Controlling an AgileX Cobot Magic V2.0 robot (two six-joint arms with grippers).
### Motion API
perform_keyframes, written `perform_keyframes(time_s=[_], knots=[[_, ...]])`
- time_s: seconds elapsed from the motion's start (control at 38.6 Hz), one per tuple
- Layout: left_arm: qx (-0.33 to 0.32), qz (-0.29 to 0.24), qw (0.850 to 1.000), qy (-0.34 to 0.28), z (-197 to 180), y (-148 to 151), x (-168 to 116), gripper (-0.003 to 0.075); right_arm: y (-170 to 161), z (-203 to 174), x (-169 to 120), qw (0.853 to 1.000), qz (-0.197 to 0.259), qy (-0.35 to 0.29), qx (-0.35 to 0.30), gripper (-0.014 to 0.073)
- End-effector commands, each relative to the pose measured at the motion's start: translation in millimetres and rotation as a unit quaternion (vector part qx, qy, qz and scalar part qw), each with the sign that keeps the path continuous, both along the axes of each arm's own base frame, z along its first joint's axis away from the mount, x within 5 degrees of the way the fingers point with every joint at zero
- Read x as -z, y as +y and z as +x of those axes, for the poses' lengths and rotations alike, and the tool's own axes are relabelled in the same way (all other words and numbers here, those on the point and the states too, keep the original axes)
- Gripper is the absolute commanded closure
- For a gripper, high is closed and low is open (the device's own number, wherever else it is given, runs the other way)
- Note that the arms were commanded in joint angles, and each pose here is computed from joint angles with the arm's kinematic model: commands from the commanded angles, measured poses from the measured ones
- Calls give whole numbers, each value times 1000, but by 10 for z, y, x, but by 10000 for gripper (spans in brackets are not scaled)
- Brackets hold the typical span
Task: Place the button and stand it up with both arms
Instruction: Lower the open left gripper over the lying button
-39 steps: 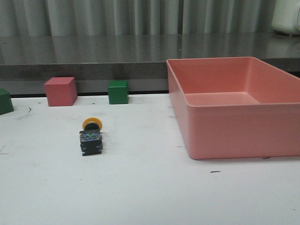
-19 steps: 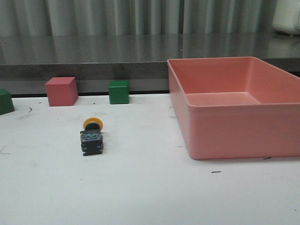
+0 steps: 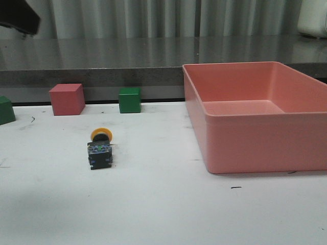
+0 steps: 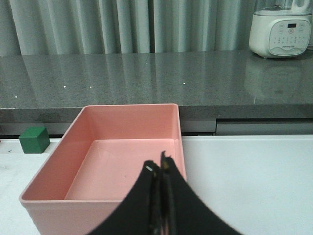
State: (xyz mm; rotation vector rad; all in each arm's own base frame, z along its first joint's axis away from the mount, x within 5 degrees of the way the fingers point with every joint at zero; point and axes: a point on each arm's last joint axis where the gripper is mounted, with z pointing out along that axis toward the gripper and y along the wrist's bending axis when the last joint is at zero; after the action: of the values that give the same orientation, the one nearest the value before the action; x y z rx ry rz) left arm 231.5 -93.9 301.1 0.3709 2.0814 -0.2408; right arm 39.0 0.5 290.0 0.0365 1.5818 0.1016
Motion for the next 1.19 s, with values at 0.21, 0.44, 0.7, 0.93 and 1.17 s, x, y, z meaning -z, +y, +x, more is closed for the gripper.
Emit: perform_keyframes(time_s=[0.21,0.44,0.7,0.93,1.17], knots=[[-31,-101,986,129,563,-360,3,156,-3,-12,-147,999,-12,-50,3,665],[-45,-95,949,297,1003,-481,299,156,-3,-12,-147,999,-12,-50,3,665],[-65,-64,901,423,1416,-679,634,156,-3,-12,-147,999,-12,-50,3,665],[-97,-1,877,470,1619,-675,828,156,-3,-12,-147,999,-12,-50,3,665],[-95,-8,876,472,1657,-752,930,156,-3,-12,-147,999,-12,-50,3,665]])
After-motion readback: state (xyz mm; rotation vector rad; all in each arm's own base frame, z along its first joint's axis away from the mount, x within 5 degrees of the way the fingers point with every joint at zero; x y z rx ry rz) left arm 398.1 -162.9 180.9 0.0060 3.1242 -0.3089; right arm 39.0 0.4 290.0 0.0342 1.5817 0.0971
